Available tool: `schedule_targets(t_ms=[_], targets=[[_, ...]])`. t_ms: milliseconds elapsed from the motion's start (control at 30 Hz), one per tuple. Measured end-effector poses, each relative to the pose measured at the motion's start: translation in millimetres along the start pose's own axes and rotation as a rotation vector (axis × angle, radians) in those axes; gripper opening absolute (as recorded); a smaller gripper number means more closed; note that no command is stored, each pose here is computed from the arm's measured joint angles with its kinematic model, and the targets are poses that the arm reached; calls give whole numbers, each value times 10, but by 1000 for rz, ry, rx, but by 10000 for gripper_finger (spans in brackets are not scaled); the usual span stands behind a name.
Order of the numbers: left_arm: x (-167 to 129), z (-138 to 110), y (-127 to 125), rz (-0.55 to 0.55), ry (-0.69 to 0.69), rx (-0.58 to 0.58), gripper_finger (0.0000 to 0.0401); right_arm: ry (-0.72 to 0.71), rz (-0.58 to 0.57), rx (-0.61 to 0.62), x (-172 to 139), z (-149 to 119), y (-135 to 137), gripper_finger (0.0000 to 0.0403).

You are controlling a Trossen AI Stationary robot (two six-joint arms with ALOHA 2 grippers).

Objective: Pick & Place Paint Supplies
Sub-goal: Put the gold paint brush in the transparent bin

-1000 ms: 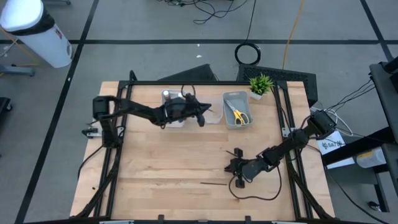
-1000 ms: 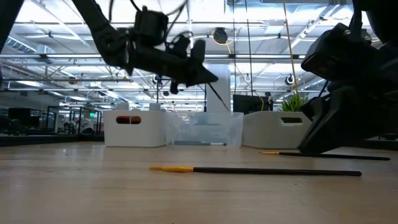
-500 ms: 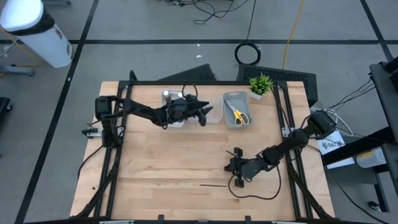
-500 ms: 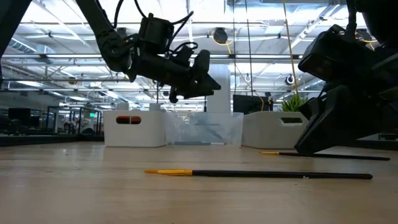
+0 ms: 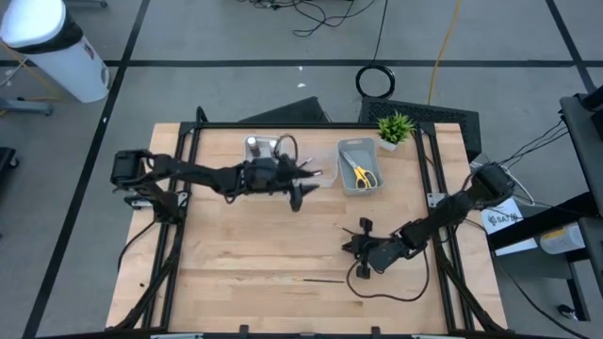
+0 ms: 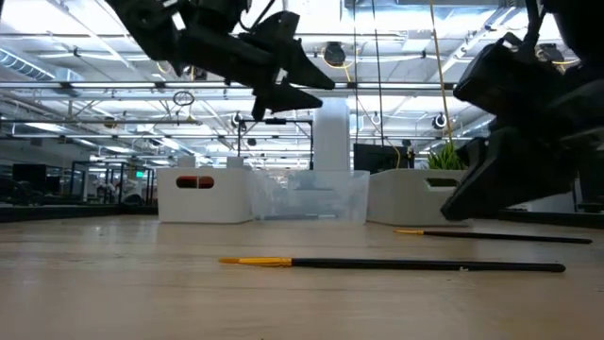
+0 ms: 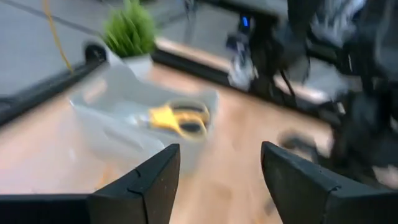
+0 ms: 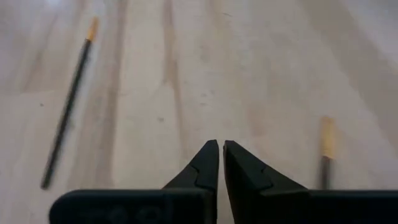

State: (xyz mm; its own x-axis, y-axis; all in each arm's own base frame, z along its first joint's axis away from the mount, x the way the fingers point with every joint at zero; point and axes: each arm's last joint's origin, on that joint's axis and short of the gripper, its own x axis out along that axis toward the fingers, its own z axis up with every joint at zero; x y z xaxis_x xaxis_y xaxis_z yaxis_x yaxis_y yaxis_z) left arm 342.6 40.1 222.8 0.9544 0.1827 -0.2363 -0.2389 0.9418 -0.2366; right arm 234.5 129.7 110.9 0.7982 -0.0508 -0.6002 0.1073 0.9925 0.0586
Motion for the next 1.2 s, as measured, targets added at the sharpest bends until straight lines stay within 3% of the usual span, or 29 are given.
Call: schedule_targets(t_ms=[233, 333, 500, 733, 900, 1200], targets=[[-36, -289, -373, -75, 171, 39, 230, -55, -207, 22, -148, 66, -107, 2], [-1, -447, -508, -105, 211, 30, 230, -36, -200, 30, -130, 69, -137, 1], [113, -645, -659, -162, 179, 33, 230, -5, -246, 60, -127, 31, -187, 1], [211, -799, -654, -165, 179, 32, 230, 45, -343, 136, -94, -26, -319, 1], [212, -806, -652, -163, 183, 23, 230, 99, -253, 160, 40, -72, -307, 1], [211, -813, -653, -156, 190, -4, 230, -2, -54, 166, 291, -53, -169, 0]])
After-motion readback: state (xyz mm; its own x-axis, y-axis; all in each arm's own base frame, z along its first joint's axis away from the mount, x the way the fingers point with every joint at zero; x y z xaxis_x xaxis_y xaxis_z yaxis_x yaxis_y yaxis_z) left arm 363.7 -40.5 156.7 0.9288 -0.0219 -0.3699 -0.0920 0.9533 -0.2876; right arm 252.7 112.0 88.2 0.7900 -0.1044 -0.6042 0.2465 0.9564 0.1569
